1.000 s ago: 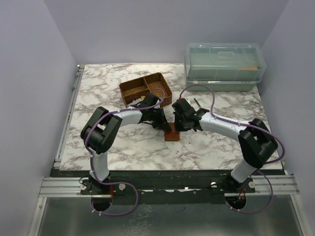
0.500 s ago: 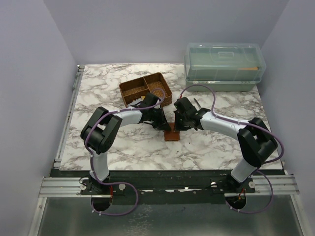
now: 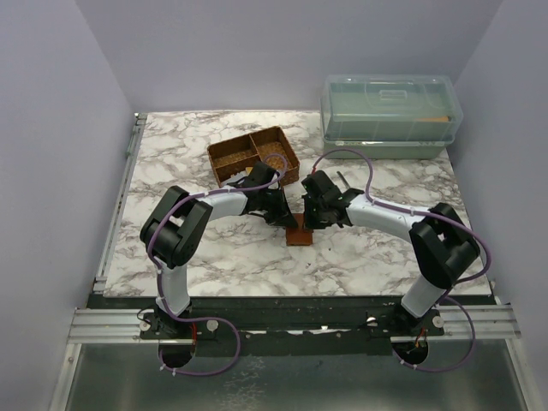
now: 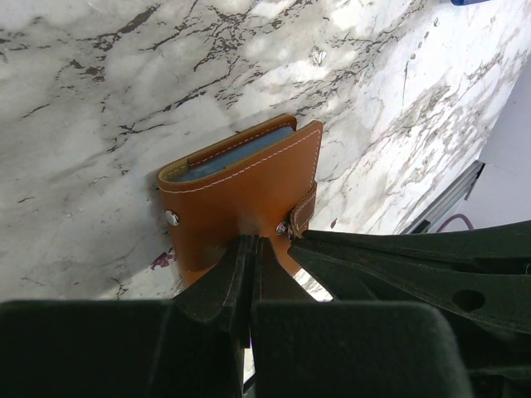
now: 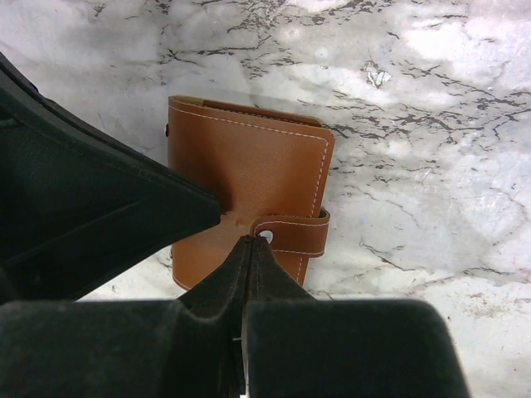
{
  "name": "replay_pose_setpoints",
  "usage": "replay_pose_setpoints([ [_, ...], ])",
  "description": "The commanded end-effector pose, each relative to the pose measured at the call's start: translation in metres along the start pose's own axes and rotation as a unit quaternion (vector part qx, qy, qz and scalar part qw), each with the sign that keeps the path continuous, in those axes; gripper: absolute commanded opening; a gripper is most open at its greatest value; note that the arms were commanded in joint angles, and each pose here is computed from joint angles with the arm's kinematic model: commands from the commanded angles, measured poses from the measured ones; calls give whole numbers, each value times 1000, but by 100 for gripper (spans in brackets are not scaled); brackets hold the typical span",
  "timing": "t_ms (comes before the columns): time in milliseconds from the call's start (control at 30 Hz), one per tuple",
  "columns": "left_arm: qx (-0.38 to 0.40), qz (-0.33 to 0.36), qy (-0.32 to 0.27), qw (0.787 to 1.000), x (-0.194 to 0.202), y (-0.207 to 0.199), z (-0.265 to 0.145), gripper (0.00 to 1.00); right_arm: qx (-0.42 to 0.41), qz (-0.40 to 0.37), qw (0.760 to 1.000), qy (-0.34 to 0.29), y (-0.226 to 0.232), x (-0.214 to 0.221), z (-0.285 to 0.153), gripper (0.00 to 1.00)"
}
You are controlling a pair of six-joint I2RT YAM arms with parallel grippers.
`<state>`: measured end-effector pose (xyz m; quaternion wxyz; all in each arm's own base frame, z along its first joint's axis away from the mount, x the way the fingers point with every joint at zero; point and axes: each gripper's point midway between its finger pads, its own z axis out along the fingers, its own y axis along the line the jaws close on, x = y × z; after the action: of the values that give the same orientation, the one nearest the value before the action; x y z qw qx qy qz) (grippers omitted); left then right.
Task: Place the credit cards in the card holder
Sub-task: Close the card holder at the center of the board.
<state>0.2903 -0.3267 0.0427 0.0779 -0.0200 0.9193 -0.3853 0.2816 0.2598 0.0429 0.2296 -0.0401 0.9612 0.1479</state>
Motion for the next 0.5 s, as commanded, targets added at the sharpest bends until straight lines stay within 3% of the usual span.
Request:
replay_pose_setpoints([
  [0,-10,3,5,1000,7,6,-4,0,-12,-6,1000,10,6,-2,3,0],
  [467,-10,3,5,1000,7,6,-5,0,-24,2,999,24,8,4,9,0],
])
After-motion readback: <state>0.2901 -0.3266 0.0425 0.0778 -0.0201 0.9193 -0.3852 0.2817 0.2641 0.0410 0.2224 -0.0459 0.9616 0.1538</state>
